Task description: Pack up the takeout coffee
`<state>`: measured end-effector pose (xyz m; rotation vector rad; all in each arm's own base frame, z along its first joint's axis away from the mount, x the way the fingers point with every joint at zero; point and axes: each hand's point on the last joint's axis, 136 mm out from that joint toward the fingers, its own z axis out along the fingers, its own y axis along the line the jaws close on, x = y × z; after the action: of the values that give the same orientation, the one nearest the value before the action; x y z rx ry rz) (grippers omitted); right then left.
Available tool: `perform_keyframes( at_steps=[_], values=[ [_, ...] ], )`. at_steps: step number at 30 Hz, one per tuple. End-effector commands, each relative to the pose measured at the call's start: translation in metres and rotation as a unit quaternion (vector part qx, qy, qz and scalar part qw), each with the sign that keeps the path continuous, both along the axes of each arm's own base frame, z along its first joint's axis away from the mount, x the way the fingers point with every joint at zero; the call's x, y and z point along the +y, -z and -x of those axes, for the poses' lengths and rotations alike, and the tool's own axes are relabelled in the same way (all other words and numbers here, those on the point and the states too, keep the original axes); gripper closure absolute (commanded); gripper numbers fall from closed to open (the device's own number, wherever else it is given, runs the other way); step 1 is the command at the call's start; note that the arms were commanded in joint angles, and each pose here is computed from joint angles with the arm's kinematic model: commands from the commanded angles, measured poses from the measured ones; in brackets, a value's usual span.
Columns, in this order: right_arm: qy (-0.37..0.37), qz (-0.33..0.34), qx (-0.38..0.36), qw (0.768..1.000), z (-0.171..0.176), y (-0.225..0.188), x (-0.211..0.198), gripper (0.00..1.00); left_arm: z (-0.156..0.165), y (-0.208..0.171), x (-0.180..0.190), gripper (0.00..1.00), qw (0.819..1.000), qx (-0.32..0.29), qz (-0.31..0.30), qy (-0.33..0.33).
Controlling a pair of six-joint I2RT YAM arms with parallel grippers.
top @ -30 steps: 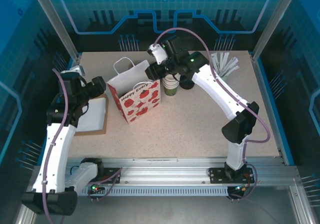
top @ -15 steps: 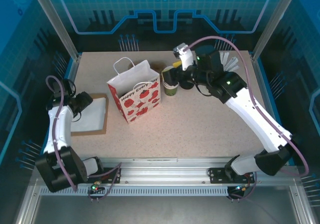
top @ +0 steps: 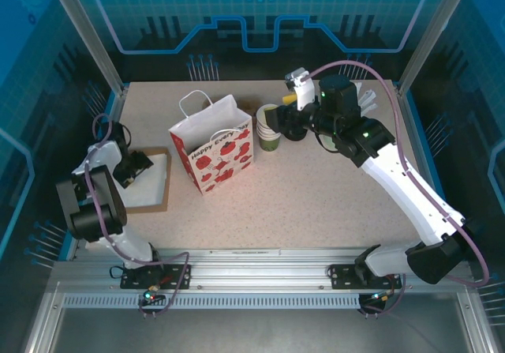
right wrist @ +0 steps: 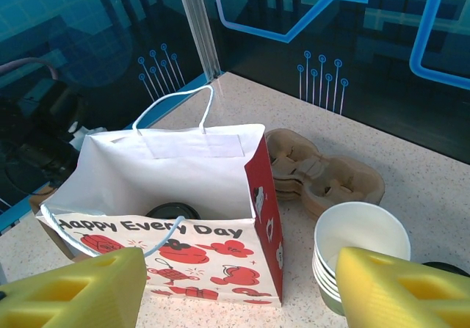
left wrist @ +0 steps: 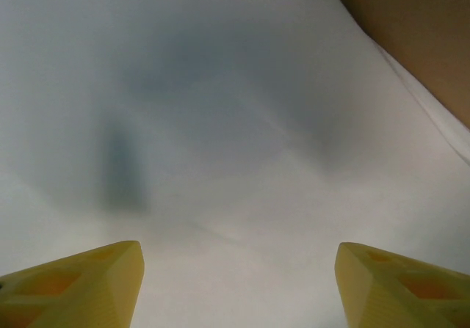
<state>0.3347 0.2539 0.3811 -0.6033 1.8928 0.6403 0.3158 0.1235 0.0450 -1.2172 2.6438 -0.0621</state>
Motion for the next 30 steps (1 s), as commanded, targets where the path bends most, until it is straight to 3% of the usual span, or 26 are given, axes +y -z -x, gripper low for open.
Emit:
perform_keyframes(
  at_steps=[1,9,16,30],
  values=[
    [0.004,-0.010,-0.006,1.000,-0.004,-0.005,-0.003,0.30,-0.010,0.007,0.010,0.29,1.000,0.010,-0.019,-0.008],
    [0.005,-0.010,0.005,1.000,-0.010,0.003,-0.003,0.29,-0.008,0.025,0.012,0.40,0.999,0.036,-0.030,0.004],
    [-0.001,-0.010,0.016,1.000,-0.012,0.009,0.001,0.29,-0.010,0.015,0.012,0.50,0.999,0.023,-0.036,0.007],
    [-0.005,-0.010,0.020,1.000,-0.013,0.011,0.003,0.29,-0.009,0.011,0.009,0.83,0.999,0.014,-0.034,0.013]
  ],
)
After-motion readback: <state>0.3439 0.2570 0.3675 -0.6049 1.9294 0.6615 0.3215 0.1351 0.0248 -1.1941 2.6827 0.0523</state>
